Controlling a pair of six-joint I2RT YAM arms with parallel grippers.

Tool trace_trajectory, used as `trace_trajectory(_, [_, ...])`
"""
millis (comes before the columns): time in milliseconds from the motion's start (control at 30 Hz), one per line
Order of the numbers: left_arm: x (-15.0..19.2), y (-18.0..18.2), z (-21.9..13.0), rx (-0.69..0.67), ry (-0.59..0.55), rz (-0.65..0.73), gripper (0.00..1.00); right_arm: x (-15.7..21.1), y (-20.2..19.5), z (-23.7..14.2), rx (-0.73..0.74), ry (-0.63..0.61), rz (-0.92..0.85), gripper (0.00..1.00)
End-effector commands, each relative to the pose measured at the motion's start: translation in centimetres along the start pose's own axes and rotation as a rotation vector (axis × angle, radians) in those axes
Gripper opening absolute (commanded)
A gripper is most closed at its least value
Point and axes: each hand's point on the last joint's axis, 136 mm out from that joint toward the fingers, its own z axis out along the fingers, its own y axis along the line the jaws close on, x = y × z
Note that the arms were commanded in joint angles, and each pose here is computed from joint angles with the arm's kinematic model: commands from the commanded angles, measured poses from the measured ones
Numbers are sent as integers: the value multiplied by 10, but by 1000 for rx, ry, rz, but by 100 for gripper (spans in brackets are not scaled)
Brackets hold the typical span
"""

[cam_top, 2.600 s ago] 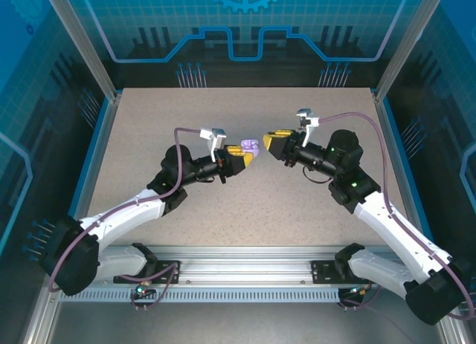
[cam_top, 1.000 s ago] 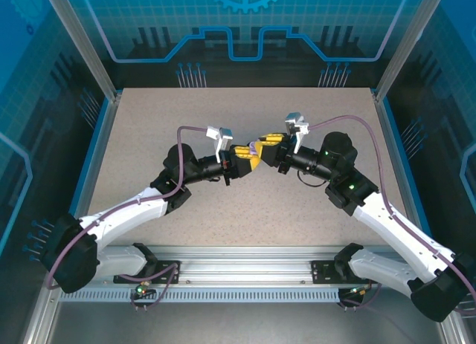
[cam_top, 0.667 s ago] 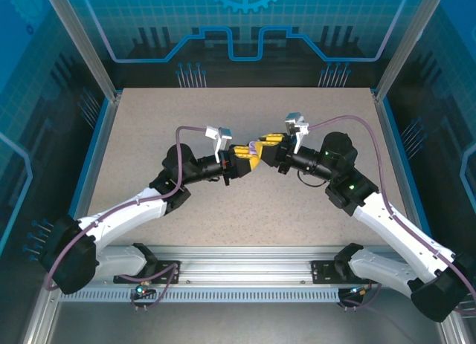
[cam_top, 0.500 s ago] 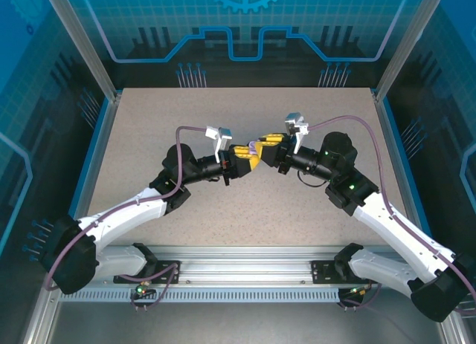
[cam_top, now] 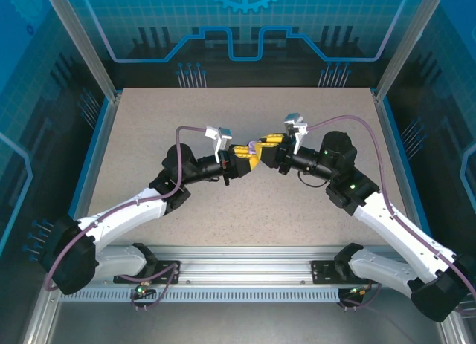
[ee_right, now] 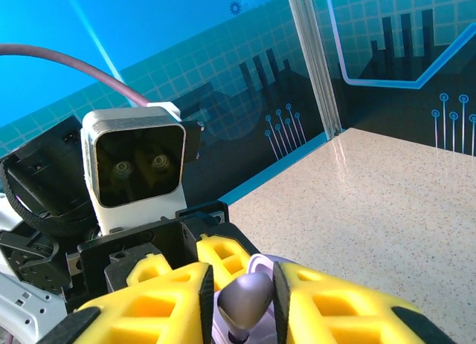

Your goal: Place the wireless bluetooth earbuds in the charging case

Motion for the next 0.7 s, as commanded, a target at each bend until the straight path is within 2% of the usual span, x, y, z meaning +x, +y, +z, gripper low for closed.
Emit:
trace_trajectory(0, [-22,-19,-4,44,-61,48,0,-5,4,-1,6,3,-14,32])
trace_trajectory(167, [-20,-18,-3,43,-54,47,0,-5,4,-1,7,3,-14,35])
trace_trajectory(400, [-14,-12,-1,27,-38,35,0,-4,3,-1,17,7,-10,34])
trace_trajectory(667, [0,21,1,-128,8,-4,0,10,-48,-12,306,52,31,36])
